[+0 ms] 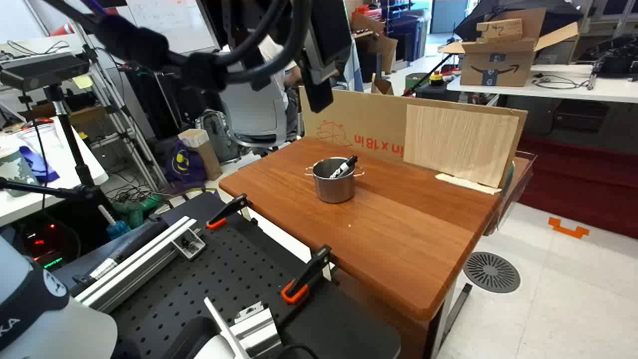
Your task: Pick up the marker from the cup and put it on the table
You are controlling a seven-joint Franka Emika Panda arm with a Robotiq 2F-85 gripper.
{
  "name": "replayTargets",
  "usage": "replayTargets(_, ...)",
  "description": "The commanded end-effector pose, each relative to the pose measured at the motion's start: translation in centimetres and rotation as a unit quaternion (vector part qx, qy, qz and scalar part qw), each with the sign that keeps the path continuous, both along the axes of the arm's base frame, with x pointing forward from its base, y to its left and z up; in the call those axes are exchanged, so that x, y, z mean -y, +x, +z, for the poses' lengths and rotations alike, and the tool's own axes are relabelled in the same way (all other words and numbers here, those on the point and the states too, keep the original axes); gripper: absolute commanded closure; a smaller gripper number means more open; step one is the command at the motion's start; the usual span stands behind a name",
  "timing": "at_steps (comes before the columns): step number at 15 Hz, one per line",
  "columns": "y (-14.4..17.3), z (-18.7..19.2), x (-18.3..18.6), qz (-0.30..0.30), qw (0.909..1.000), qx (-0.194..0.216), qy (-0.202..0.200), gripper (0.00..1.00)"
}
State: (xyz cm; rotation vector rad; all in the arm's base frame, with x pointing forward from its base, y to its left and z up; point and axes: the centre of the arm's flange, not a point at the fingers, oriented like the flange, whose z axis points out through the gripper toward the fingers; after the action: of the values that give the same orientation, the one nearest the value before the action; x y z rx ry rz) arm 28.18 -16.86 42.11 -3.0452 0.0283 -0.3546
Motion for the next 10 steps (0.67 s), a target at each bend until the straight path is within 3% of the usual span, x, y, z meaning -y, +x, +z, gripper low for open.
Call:
replayTargets(1, -0.04, -0.25, -0.09, 0.001, 1.0, -0.003, 0.001, 0.0)
replayTargets(10, -0.06, -0.47, -0.17, 0.001, 1.0, -0.006, 0.002, 0.0)
